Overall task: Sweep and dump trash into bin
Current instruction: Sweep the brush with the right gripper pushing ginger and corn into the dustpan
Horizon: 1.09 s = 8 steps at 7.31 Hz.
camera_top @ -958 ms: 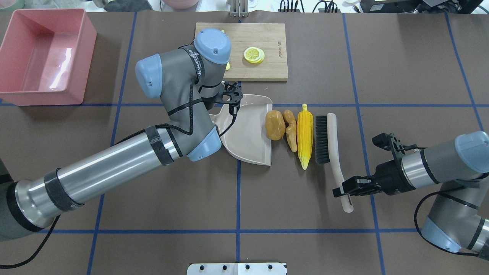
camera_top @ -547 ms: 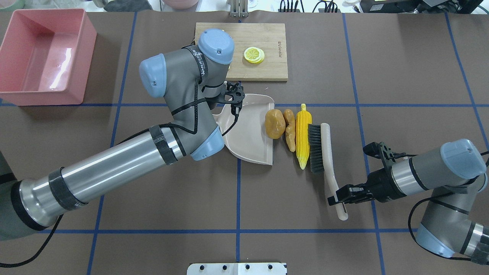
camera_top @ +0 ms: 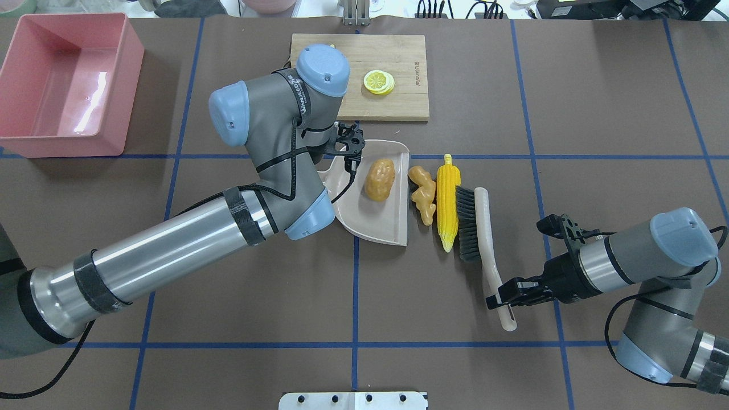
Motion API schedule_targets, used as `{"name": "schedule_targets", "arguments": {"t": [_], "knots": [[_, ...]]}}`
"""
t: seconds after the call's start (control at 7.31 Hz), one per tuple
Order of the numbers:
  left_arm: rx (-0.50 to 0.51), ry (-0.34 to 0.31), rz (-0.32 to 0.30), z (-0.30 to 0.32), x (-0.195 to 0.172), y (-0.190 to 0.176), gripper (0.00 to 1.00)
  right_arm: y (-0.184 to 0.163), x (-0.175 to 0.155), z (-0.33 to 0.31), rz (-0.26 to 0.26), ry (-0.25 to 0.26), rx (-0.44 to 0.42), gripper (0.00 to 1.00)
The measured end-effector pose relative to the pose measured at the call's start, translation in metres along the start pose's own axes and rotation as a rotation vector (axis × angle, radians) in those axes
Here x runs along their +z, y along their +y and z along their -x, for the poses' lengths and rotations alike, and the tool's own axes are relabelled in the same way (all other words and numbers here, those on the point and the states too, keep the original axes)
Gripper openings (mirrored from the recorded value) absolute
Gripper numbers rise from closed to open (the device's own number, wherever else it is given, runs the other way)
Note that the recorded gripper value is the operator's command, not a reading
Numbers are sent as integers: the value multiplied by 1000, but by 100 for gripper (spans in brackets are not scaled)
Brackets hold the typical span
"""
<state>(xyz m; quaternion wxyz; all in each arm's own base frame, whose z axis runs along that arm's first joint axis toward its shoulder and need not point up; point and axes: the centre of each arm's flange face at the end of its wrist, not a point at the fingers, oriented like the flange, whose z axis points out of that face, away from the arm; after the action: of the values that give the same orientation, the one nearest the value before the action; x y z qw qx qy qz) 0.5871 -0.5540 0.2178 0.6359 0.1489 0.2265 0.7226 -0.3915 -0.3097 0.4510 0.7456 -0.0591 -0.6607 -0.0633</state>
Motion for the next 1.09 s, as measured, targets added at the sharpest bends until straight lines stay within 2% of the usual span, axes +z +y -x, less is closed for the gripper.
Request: {"name": "schedule_targets", "arguments": {"t": [1.09], "knots": [[0, 3, 3, 0, 2, -1, 0, -37, 38, 45, -10, -25, -6, 0]]}}
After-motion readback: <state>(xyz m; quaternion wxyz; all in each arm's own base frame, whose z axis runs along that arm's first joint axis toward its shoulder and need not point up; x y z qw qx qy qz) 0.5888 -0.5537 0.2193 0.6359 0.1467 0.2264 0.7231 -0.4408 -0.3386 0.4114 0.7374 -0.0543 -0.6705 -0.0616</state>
